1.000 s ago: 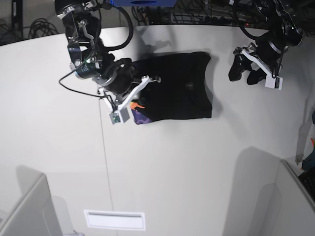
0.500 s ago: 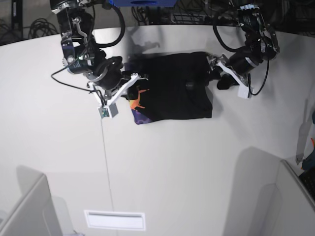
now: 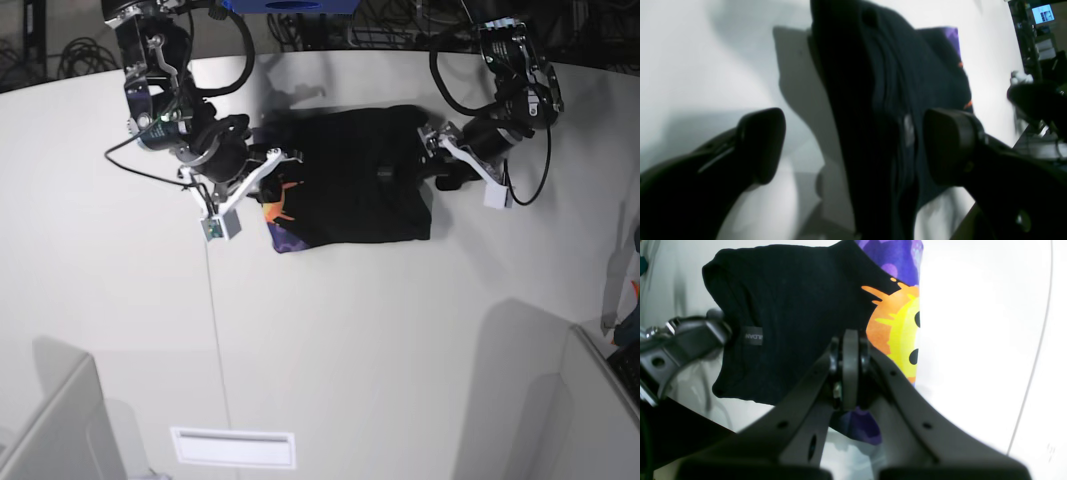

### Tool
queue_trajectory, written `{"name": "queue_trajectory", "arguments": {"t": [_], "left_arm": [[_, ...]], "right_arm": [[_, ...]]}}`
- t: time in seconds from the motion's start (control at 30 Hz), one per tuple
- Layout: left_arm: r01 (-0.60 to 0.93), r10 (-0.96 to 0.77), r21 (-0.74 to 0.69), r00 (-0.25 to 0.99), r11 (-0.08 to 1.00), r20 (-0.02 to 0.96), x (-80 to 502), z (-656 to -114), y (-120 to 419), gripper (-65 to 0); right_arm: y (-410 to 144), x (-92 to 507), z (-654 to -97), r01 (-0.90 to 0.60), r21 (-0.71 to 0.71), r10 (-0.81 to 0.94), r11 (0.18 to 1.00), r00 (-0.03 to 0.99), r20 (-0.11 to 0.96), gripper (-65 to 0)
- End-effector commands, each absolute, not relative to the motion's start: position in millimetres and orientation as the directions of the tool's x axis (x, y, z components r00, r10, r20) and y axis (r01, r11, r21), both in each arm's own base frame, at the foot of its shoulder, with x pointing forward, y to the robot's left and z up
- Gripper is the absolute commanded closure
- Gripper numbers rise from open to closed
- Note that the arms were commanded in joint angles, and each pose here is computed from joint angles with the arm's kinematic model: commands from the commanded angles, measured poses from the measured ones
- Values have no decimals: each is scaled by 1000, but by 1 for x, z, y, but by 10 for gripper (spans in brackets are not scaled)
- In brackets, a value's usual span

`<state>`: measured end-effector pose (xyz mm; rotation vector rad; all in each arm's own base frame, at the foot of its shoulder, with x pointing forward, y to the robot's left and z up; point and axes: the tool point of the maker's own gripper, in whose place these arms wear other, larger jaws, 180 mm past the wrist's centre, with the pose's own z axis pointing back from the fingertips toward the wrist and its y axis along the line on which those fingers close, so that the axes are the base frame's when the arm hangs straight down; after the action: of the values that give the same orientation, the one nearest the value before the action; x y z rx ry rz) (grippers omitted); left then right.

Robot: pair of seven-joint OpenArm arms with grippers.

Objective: Fold the T-shirt properly
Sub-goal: 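Grasp the bundle's edge with the left gripper beside the right gripper, then flip the bundle over with the left gripper, exposing the sun print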

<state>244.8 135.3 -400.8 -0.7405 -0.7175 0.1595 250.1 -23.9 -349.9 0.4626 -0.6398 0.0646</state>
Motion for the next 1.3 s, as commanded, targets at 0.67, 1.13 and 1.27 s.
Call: {"name": "queue_trajectory", "arguments": {"t": [0.67, 1.13, 1.27], "left_arm": [[-27, 379, -710, 860, 703, 343, 257, -438, 101, 0], [622, -501, -230, 758, 749, 417, 298, -410, 88, 0], [846, -775, 2, 489, 534, 400, 289, -400, 48, 0]], "right_arm": [[-26, 259, -338, -203, 403, -120, 892, 755, 645, 0], [-94, 261, -347, -13, 364, -247, 931, 712, 657, 0], [-112, 259, -348, -2, 342, -242, 940, 701, 671, 0]]}}
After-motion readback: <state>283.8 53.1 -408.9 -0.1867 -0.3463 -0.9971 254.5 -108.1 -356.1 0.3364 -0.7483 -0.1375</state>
